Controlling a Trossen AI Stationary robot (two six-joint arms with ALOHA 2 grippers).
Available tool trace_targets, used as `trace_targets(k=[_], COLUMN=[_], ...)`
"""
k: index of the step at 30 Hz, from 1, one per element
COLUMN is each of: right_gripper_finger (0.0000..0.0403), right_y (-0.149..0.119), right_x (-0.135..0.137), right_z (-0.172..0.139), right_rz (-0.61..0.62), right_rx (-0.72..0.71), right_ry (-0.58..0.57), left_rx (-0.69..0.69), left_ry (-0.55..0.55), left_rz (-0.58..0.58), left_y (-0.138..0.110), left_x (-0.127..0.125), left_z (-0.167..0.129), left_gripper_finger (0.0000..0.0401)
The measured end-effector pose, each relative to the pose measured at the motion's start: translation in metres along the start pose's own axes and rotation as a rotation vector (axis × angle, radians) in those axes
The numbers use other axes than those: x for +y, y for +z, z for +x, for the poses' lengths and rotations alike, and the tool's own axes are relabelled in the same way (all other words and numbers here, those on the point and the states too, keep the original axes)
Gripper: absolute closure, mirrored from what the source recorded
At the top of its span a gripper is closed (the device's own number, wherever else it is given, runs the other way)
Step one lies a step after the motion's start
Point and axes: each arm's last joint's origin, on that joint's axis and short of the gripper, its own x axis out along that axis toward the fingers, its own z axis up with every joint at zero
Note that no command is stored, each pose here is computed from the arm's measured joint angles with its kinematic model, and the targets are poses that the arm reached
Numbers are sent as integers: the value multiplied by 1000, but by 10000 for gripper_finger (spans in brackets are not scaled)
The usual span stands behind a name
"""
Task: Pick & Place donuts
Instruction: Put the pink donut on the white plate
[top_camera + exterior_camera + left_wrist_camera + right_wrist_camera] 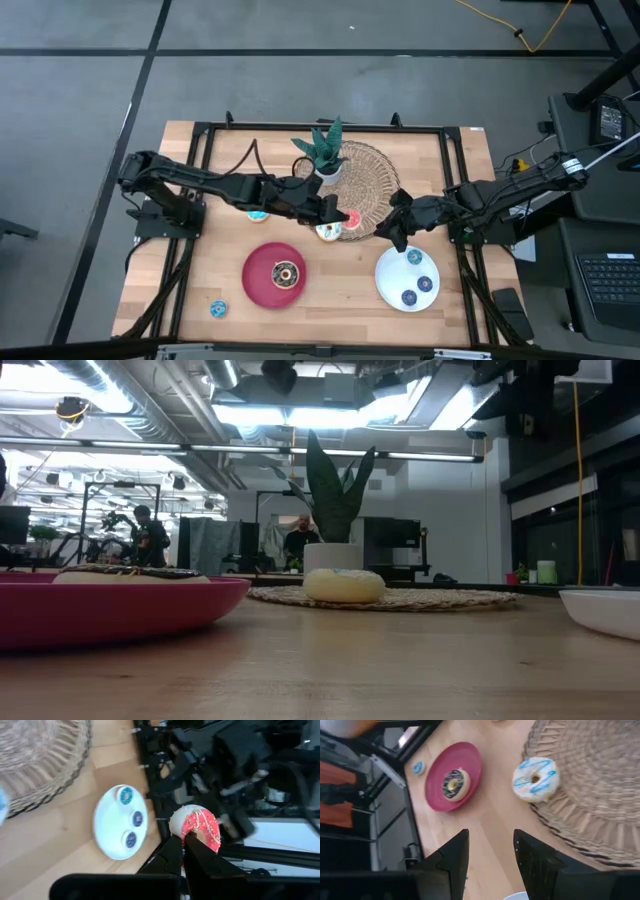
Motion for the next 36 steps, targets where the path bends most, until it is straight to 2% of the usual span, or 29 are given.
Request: trace_targets(k=[4, 10, 13, 19, 29, 36], right_gripper_finger=[247, 246, 245, 240, 262, 271], right_y=[2, 14, 17, 18, 20, 20], right_x=[4, 20, 24, 25, 23, 29], right_z=[0, -3, -5, -5, 1, 22], right_rz=[105, 225, 308, 422, 564, 571], right_rx=[-17, -102, -119, -119, -203, -191], right_ry=[40, 229, 282, 300, 255, 289], left_rx=[0, 9, 15, 44, 54, 72], left_ry=[5, 4, 9, 35, 48, 52], left_rz=[2, 19, 33, 65, 119, 138], left_y=[0, 0, -1, -2, -2, -3], left_x=[1, 1, 1, 4, 5, 6], left_z=[0, 0, 0, 0, 0, 0], left_gripper_finger=[399, 399, 399, 399, 399, 399])
